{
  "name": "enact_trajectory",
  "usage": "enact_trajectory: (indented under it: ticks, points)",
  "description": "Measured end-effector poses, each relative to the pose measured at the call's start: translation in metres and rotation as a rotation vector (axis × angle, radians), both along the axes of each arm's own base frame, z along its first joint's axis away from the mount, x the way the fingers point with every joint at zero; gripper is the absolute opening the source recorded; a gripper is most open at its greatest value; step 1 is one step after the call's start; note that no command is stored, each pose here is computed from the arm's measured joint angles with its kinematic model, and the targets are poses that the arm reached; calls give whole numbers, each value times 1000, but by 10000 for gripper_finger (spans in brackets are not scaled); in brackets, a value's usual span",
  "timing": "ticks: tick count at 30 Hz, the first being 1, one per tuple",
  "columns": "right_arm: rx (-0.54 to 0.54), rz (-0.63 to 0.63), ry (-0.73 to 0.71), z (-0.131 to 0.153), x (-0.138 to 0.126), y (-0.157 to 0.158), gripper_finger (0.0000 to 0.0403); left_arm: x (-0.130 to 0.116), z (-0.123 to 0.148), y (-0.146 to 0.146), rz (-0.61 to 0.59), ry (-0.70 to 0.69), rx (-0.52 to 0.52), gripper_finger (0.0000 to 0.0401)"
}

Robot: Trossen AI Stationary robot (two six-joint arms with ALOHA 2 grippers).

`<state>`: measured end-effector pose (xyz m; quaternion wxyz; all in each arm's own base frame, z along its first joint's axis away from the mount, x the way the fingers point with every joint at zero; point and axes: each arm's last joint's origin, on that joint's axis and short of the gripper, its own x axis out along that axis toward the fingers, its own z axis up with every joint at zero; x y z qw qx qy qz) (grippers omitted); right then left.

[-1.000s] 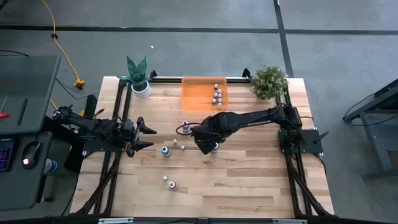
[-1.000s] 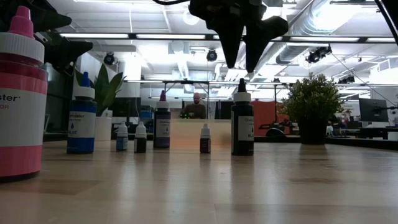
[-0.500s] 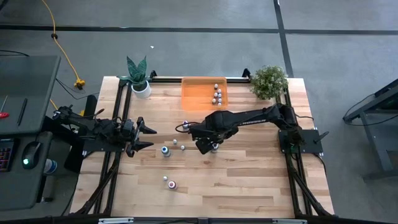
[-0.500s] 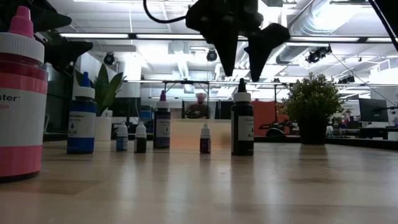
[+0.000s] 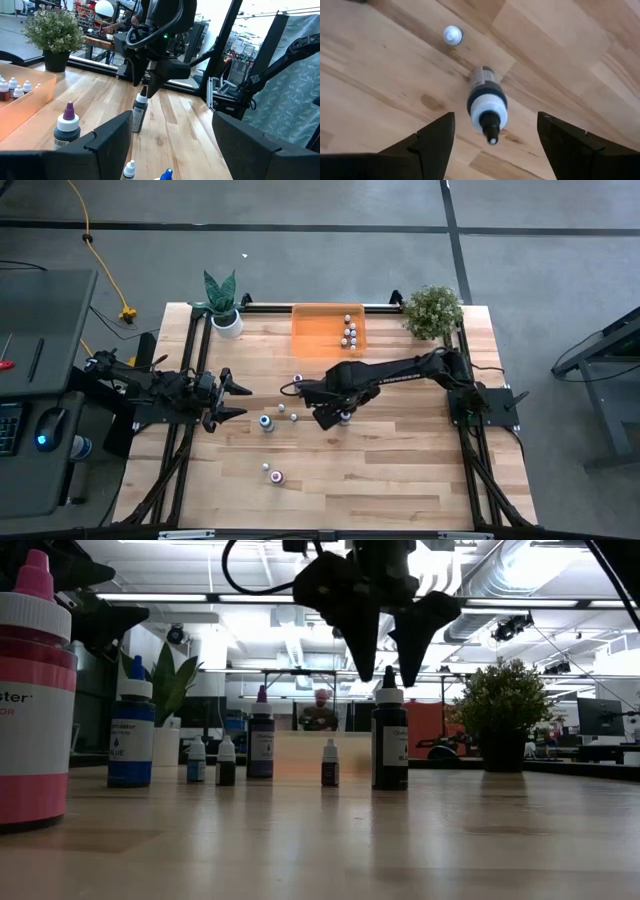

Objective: Pick & Place food coloring
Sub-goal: Put the big black food coloring bottle into the orange bin

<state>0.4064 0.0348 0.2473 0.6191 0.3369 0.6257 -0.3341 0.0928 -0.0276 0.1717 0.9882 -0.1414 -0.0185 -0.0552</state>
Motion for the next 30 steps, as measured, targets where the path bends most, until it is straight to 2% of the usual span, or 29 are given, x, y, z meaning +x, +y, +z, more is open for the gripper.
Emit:
enact_trajectory:
  ticks: [5, 10, 13, 25, 30]
  points:
    - [-8, -6, 4, -4, 0, -3, 271, 0, 0, 0, 0, 0, 0, 271]
    - [66, 1, 0, -28, 1, -1, 271, 0, 0, 0, 0, 0, 0, 271]
    - [77, -2, -36, -33, 3, 0, 271, 0, 0, 0, 0, 0, 0, 271]
    - [10, 2, -19, -18, -7, -3, 269, 0, 0, 0, 0, 0, 0, 271]
    - [25, 24, -16, -18, -7, -3, 244, 0, 0, 0, 0, 0, 0, 271]
